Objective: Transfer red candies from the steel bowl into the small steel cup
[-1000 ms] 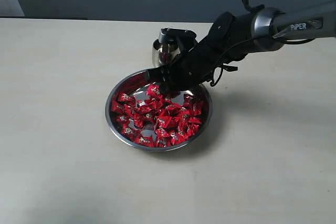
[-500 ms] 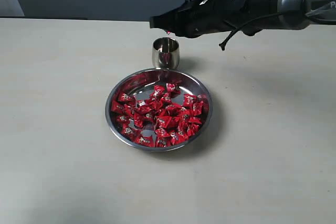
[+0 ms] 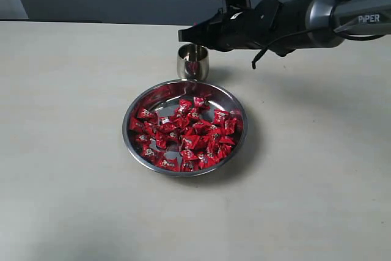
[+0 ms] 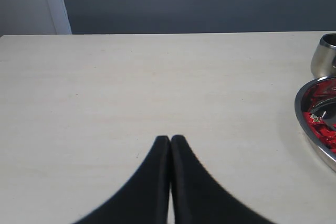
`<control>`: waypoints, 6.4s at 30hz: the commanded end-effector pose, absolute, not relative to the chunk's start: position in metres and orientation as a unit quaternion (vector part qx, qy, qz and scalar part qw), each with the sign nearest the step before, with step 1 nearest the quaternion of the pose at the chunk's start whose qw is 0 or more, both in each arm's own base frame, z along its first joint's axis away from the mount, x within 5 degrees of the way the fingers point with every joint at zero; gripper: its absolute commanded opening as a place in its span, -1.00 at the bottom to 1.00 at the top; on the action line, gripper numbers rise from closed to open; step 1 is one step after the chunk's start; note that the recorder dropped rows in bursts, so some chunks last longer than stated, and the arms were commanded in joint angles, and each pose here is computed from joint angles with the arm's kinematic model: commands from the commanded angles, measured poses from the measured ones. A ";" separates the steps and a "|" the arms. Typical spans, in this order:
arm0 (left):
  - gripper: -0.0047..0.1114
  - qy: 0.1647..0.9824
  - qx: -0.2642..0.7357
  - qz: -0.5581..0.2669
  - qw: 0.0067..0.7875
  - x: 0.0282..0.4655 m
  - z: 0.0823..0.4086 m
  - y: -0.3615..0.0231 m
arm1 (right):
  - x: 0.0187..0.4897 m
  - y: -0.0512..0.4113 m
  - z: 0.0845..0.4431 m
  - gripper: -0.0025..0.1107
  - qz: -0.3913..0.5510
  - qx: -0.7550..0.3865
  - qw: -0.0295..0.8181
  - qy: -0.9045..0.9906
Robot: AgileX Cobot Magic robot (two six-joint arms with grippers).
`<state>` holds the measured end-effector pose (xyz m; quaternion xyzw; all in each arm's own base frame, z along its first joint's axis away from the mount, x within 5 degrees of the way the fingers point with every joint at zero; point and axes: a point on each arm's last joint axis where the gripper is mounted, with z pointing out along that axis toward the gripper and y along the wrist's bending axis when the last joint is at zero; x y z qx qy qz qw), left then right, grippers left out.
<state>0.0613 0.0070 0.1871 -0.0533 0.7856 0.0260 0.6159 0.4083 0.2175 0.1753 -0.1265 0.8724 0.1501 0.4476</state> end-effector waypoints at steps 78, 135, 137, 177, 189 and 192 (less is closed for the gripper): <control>-0.91 0.783 -0.052 0.024 0.619 0.061 0.187 0.007 | 0.323 0.250 0.131 -0.01 0.238 -0.358 0.049 0.902; -0.91 0.783 -0.052 0.024 0.619 0.061 0.187 0.007 | 0.408 0.218 0.180 -0.97 0.101 -0.224 0.468 0.849; -0.91 0.783 -0.052 0.024 0.619 0.061 0.187 0.007 | 0.408 0.218 0.178 -0.97 0.101 -0.224 0.467 0.850; -0.91 0.783 -0.052 0.024 0.619 0.061 0.187 0.007 | 0.385 0.242 0.180 -0.38 0.215 -0.344 0.224 0.886; -0.91 0.783 -0.052 0.024 0.619 0.061 0.187 0.007 | 0.374 0.253 0.144 -0.07 0.291 -0.321 0.125 0.892; -0.91 0.783 -0.052 0.024 0.619 0.061 0.187 0.007 | 0.374 0.255 0.143 -0.10 0.303 -0.310 0.122 0.893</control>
